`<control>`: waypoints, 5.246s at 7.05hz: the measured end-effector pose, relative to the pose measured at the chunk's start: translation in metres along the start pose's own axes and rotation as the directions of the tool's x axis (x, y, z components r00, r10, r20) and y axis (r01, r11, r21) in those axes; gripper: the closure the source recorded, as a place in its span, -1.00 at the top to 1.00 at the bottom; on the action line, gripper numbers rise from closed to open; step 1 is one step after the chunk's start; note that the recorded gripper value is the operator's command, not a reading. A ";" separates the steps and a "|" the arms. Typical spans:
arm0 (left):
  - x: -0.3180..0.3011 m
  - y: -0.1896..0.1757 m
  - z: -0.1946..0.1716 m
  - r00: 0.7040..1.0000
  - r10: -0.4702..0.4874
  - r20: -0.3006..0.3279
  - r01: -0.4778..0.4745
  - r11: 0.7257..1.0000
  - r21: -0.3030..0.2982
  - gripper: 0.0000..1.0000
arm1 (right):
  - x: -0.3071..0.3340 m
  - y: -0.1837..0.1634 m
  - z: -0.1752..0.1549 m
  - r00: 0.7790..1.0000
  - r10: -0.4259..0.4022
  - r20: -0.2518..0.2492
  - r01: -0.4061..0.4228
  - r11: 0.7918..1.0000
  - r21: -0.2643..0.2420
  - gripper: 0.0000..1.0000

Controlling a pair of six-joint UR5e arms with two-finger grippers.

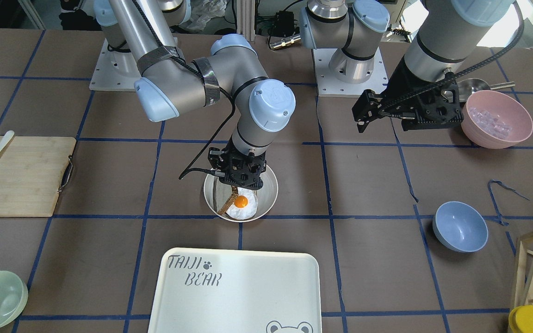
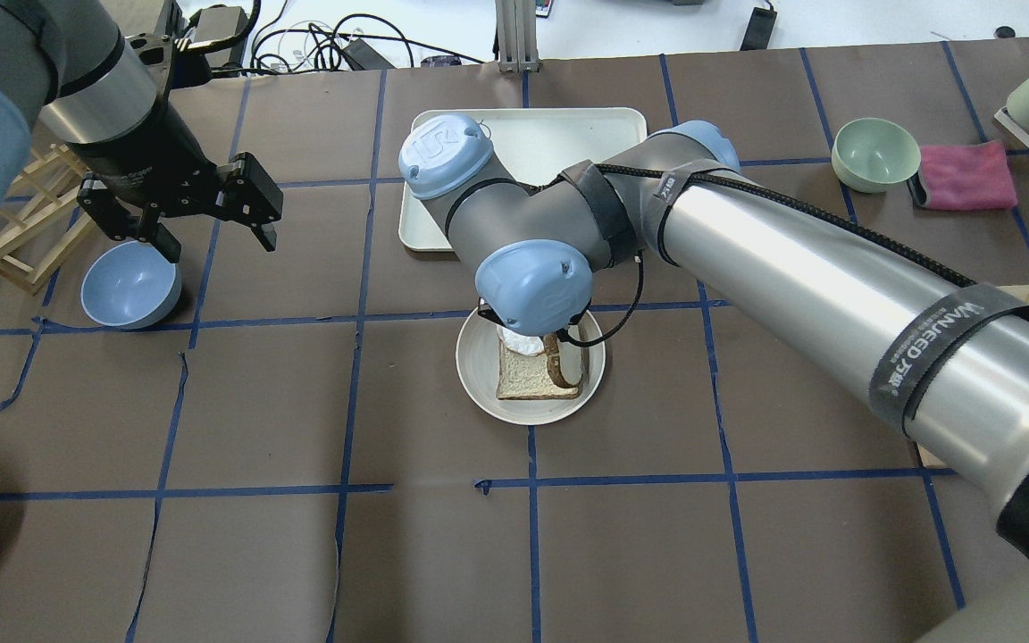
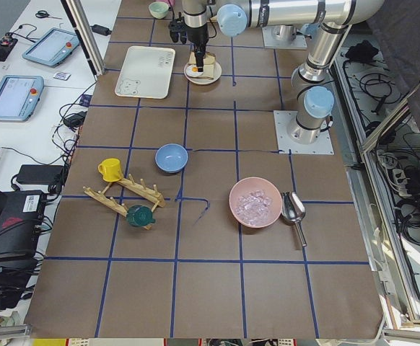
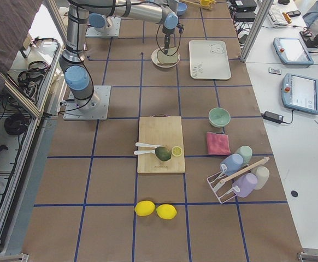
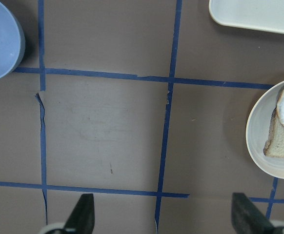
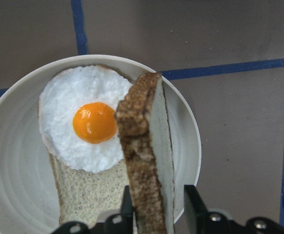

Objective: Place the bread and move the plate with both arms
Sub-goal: 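Lower the bread onto the fried egg and open the right gripper, then raise the right gripper away from the plate while the left arm reaches toward the plate, then grasp the rim of the white plate with the left gripper, then slide the plate with the left gripper onto the bear-printed tray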

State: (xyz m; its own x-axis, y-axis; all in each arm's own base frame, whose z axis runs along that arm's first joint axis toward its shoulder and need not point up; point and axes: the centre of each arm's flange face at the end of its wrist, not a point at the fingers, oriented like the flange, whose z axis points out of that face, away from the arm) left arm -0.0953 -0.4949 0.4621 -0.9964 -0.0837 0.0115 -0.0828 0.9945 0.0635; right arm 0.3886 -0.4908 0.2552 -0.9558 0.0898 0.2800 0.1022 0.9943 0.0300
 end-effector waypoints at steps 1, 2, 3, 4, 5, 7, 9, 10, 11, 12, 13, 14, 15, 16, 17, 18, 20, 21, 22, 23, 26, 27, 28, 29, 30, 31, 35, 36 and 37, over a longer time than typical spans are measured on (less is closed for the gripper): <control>0.000 0.000 0.001 1.000 0.000 0.001 0.000 1.000 -0.004 1.00 | -0.001 -0.001 -0.001 1.000 0.006 0.017 -0.006 1.000 0.021 0.62; -0.001 0.000 0.003 1.000 -0.001 0.002 0.001 1.000 -0.012 1.00 | -0.002 -0.002 -0.005 0.999 0.008 0.045 -0.010 0.999 0.033 0.72; -0.001 0.000 0.004 1.000 -0.002 0.003 0.002 1.000 -0.018 1.00 | -0.003 -0.006 -0.015 0.997 0.010 0.081 -0.014 0.999 0.042 0.82; -0.001 -0.001 0.005 1.000 -0.002 0.003 0.003 1.000 -0.019 1.00 | -0.002 -0.016 -0.032 0.993 0.010 0.114 -0.017 0.998 0.061 0.87; 0.000 -0.003 0.007 1.000 -0.002 0.001 0.002 1.000 -0.018 1.00 | 0.003 -0.027 -0.053 0.990 -0.008 0.141 -0.004 0.996 0.086 0.95; 0.000 -0.011 0.010 1.000 -0.001 0.000 0.001 1.000 0.003 1.00 | 0.044 -0.051 -0.104 0.981 -0.084 0.175 0.065 0.992 0.111 1.00; 0.000 -0.023 0.017 1.000 -0.004 0.000 0.004 0.999 0.040 1.00 | 0.133 -0.069 -0.151 0.953 -0.179 0.245 0.155 0.981 0.114 1.00; 0.001 -0.026 0.022 1.000 -0.009 -0.002 0.009 0.999 0.039 1.00 | 0.178 -0.069 -0.172 0.936 -0.235 0.263 0.203 0.968 0.145 1.00; 0.004 -0.025 0.031 1.000 -0.012 -0.009 0.012 1.000 0.027 1.00 | 0.210 -0.062 -0.186 0.925 -0.275 0.261 0.240 0.958 0.157 1.00; 0.008 -0.026 0.051 0.999 -0.016 -0.028 0.017 1.000 0.020 1.00 | 0.235 -0.059 -0.191 0.917 -0.305 0.256 0.270 0.949 0.163 1.00; 0.020 -0.029 0.078 0.998 -0.021 -0.055 0.023 0.999 0.041 1.00 | 0.253 -0.056 -0.190 0.914 -0.314 0.257 0.279 0.946 0.164 1.00; 0.041 -0.029 0.111 0.997 -0.019 -0.078 0.025 0.997 0.079 1.00 | 0.265 -0.053 -0.180 0.916 -0.307 0.260 0.276 0.950 0.148 1.00; 0.061 -0.026 0.141 0.996 -0.010 -0.091 0.019 0.995 0.102 0.73 | 0.274 -0.049 -0.172 0.919 -0.294 0.263 0.266 0.954 0.139 1.00; 0.076 -0.024 0.165 0.994 0.005 -0.109 0.006 0.996 0.094 0.67 | 0.281 -0.046 -0.171 0.921 -0.287 0.262 0.257 0.956 0.144 1.00; 0.090 -0.023 0.185 0.991 0.019 -0.133 -0.010 0.998 0.068 0.66 | 0.286 -0.043 -0.173 0.924 -0.281 0.258 0.249 0.957 0.151 1.00; 0.100 -0.025 0.204 0.989 0.026 -0.144 -0.020 0.999 0.046 0.66 | 0.289 -0.041 -0.175 0.928 -0.273 0.255 0.240 0.959 0.153 1.00; 0.118 -0.027 0.233 0.988 0.031 -0.148 -0.027 0.999 0.027 0.66 | 0.290 -0.039 -0.176 0.927 -0.268 0.261 0.234 0.960 0.154 1.00; 0.127 -0.024 0.244 0.989 0.041 -0.145 -0.040 0.999 0.013 0.65 | 0.292 -0.039 -0.175 0.927 -0.269 0.260 0.235 0.960 0.154 1.00; 0.136 -0.019 0.253 0.988 0.054 -0.141 -0.055 0.999 0.000 0.57 | 0.293 -0.040 -0.175 0.929 -0.265 0.258 0.231 0.961 0.154 1.00; 0.141 -0.013 0.262 0.988 0.063 -0.139 -0.065 0.998 -0.009 0.57 | 0.296 -0.041 -0.174 0.932 -0.257 0.257 0.223 0.963 0.153 1.00; 0.143 -0.006 0.278 0.988 0.059 -0.141 -0.061 0.998 -0.016 -0.14 | 0.301 -0.045 -0.176 0.934 -0.249 0.257 0.210 0.962 0.172 1.00; 0.143 -0.007 0.282 0.988 0.056 -0.142 -0.059 0.998 -0.021 -0.52 | 0.301 -0.045 -0.177 0.934 -0.250 0.256 0.208 0.962 0.178 1.00; 0.144 -0.007 0.284 0.987 0.054 -0.149 -0.058 0.998 -0.026 -0.97 | 0.301 -0.045 -0.177 0.933 -0.250 0.258 0.208 0.961 0.181 1.00; 0.146 -0.007 0.285 0.986 0.052 -0.161 -0.057 0.998 -0.029 -1.00 | 0.302 -0.045 -0.178 0.933 -0.251 0.257 0.208 0.961 0.183 1.00; 0.147 -0.008 0.283 0.985 0.046 -0.169 -0.051 0.998 -0.028 -1.00 | 0.302 -0.045 -0.178 0.934 -0.252 0.255 0.209 0.961 0.184 1.00; 0.148 -0.010 0.281 0.985 0.035 -0.172 -0.040 0.999 -0.024 -1.00 | 0.302 -0.045 -0.178 0.934 -0.251 0.255 0.208 0.961 0.184 1.00; 0.155 -0.040 0.232 0.972 0.027 -0.234 -0.021 0.999 0.028 -1.00 | 0.301 -0.045 -0.179 0.931 -0.255 0.260 0.210 0.959 0.188 1.00; 0.152 -0.049 0.215 0.966 0.017 -0.258 -0.010 0.999 0.031 -1.00 | 0.301 -0.045 -0.179 0.931 -0.256 0.261 0.211 0.959 0.188 1.00; 0.149 -0.057 0.202 0.963 0.007 -0.269 0.000 1.000 0.025 -1.00 | 0.301 -0.045 -0.179 0.930 -0.256 0.263 0.211 0.959 0.188 1.00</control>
State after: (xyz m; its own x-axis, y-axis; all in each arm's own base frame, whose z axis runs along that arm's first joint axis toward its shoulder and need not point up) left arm -0.2419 -0.5515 0.2586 -0.9557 -0.0902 0.2803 -0.0828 0.9958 0.0383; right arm 0.1460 -0.5185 0.5100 -0.9877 -0.1563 0.0002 -0.1557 0.9834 -0.0930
